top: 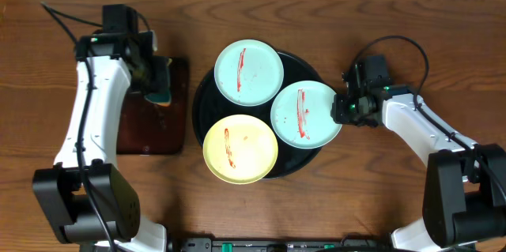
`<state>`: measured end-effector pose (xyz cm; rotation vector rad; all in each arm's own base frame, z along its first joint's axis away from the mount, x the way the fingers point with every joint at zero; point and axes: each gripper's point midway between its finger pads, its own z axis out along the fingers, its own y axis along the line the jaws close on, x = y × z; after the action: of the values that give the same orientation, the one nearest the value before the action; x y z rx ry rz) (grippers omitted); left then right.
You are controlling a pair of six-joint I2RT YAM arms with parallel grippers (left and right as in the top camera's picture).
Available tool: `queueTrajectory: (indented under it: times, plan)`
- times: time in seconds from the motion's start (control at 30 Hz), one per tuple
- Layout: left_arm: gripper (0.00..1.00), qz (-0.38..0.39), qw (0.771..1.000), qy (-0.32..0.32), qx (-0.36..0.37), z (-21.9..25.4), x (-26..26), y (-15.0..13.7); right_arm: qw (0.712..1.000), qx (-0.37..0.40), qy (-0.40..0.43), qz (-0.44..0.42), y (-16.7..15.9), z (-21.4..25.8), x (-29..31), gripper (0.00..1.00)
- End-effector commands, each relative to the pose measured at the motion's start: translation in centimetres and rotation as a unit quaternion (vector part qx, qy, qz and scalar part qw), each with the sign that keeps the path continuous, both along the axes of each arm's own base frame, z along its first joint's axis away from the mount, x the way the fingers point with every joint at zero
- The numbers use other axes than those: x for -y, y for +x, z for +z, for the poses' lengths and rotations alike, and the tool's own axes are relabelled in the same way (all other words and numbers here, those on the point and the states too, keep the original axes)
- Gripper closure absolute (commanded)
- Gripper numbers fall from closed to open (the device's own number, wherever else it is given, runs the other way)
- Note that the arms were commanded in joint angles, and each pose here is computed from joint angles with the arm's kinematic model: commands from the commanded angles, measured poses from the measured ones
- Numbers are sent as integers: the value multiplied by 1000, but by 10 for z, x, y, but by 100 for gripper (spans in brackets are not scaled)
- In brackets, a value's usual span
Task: Clean dirty plates on tray and stack at the side
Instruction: 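Carry the sponge with the left gripper over the right green plate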
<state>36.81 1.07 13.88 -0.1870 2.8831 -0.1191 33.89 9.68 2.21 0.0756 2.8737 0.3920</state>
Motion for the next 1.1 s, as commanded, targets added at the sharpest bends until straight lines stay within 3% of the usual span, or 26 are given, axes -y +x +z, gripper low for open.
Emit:
queueTrajectory:
  times: [0.0, 0.33, 0.63, 1.07]
  plan:
    - [93, -9, 1000, -18, 20, 17, 23, 1, 1000, 3, -3, -1, 2, 1, 3, 79]
    - [92, -68, 992, -99, 26, 24, 114, -2, 1000, -8, 10, 1, -3, 1, -2, 99]
    - [93, -110, 986, -119, 31, 11, 186, -2, 1000, -17, 9, 1, -7, -1, -1, 99]
    - [93, -106, 985, -127, -41, -52, 260, -20, 1000, -18, 9, -1, -7, -1, -1, 99]
